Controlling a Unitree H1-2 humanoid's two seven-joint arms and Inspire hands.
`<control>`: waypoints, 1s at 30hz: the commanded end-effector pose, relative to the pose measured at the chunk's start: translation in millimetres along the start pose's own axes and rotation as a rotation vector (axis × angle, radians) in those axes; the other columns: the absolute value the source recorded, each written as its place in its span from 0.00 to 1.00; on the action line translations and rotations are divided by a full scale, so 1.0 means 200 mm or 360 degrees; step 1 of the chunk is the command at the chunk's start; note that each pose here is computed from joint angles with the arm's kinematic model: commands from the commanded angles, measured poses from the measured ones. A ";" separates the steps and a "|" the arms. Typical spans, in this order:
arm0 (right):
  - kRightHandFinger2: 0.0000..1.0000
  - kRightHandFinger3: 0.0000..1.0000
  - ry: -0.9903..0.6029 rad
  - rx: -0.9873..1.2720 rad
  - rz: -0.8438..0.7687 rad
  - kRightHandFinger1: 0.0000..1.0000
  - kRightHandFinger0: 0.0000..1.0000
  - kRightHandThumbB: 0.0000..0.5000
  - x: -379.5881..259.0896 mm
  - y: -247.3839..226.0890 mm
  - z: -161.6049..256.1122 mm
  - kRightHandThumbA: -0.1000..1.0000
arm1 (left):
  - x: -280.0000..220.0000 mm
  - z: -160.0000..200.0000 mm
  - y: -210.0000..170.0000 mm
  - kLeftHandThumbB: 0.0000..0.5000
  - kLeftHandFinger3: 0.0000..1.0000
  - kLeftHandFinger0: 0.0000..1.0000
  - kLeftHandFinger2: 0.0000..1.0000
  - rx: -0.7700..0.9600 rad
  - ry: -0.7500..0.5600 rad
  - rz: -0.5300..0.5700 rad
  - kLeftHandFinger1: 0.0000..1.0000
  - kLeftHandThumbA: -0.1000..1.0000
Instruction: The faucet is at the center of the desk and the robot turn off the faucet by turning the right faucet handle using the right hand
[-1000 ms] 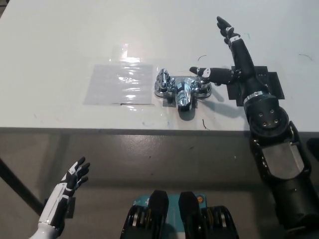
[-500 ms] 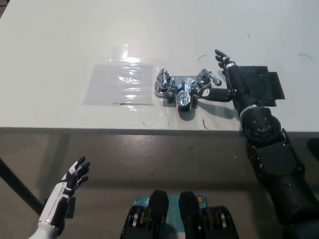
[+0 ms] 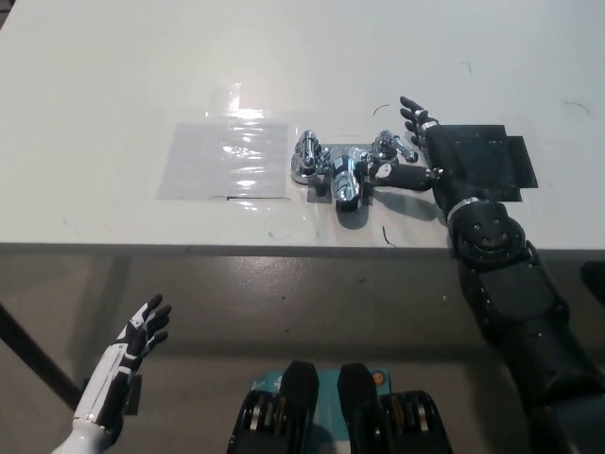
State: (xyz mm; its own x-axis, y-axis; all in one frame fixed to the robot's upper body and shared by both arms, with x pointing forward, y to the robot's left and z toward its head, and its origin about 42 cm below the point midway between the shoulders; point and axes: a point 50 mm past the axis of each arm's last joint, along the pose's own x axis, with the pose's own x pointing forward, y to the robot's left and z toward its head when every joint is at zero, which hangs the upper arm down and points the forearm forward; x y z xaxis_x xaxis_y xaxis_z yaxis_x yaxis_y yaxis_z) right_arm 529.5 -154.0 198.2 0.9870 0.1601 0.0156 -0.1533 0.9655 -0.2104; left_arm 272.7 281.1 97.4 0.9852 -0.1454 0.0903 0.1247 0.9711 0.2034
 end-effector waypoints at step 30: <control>1.00 1.00 -0.0251 0.0108 0.0146 1.00 1.00 0.85 -0.01 0.37 0.24 1.00 | 0.06 0.08 0.04 0.88 1.00 1.00 1.00 0.0043 -0.0108 -0.0032 1.00 1.00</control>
State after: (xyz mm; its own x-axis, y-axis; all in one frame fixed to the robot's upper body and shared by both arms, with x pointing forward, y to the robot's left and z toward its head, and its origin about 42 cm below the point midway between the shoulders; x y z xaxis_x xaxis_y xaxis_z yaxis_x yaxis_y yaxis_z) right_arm 523.4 -126.0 206.0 0.9630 0.2601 0.0704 -0.2641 0.9629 0.0555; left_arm 275.5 281.7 100.0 0.9843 -0.1476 0.0966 0.1250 0.9701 0.2080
